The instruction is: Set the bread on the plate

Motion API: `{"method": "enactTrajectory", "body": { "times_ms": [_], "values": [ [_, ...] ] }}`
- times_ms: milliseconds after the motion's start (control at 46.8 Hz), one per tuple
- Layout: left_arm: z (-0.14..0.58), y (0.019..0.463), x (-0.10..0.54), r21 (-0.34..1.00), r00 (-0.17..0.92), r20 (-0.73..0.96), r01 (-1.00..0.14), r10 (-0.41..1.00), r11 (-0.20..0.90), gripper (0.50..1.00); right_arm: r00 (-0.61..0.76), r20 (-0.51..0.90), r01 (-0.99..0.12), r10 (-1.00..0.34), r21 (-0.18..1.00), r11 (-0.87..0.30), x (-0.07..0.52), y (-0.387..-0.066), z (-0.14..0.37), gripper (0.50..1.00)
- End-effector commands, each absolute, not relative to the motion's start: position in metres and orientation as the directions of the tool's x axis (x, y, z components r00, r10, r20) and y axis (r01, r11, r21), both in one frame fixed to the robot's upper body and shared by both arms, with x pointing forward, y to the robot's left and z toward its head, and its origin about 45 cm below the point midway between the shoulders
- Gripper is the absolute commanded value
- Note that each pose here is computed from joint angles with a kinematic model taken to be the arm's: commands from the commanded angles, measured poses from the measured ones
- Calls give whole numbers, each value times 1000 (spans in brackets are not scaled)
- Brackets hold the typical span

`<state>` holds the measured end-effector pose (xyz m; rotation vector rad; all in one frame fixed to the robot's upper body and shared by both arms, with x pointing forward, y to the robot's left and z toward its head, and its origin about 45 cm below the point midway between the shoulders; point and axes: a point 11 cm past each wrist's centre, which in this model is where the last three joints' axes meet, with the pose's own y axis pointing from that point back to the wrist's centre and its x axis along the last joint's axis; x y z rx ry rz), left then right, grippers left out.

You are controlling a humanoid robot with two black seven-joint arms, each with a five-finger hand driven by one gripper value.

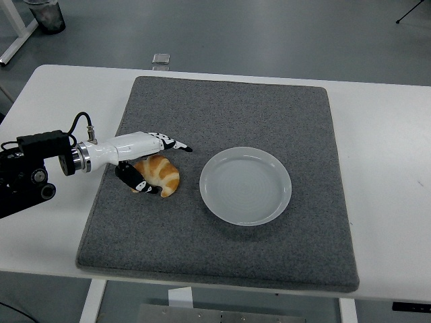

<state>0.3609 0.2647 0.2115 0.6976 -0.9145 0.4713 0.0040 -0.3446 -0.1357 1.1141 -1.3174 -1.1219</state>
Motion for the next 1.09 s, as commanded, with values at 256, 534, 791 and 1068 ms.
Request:
{"method": "enactTrajectory", "body": {
  "times_ms": [256, 534, 791, 1068],
  "values": [
    [210, 268, 360, 351, 539, 839, -640, 74, 684, 994, -38, 133, -27, -990, 991, 134, 4, -345, -136, 952],
    [211, 271, 360, 353, 537, 840, -643, 71, 680, 954, -38, 133, -27, -990, 991, 134, 4, -345, -136, 952],
    [200, 272, 351, 375, 561, 825, -631, 66, 679, 727, -38, 131, -27, -991, 991, 132, 4, -344, -136, 952],
    [204, 271, 353, 374, 530, 847, -626, 21, 685, 500, -38, 133, -27, -990, 991, 134, 4, -345, -136, 952]
  ]
}}
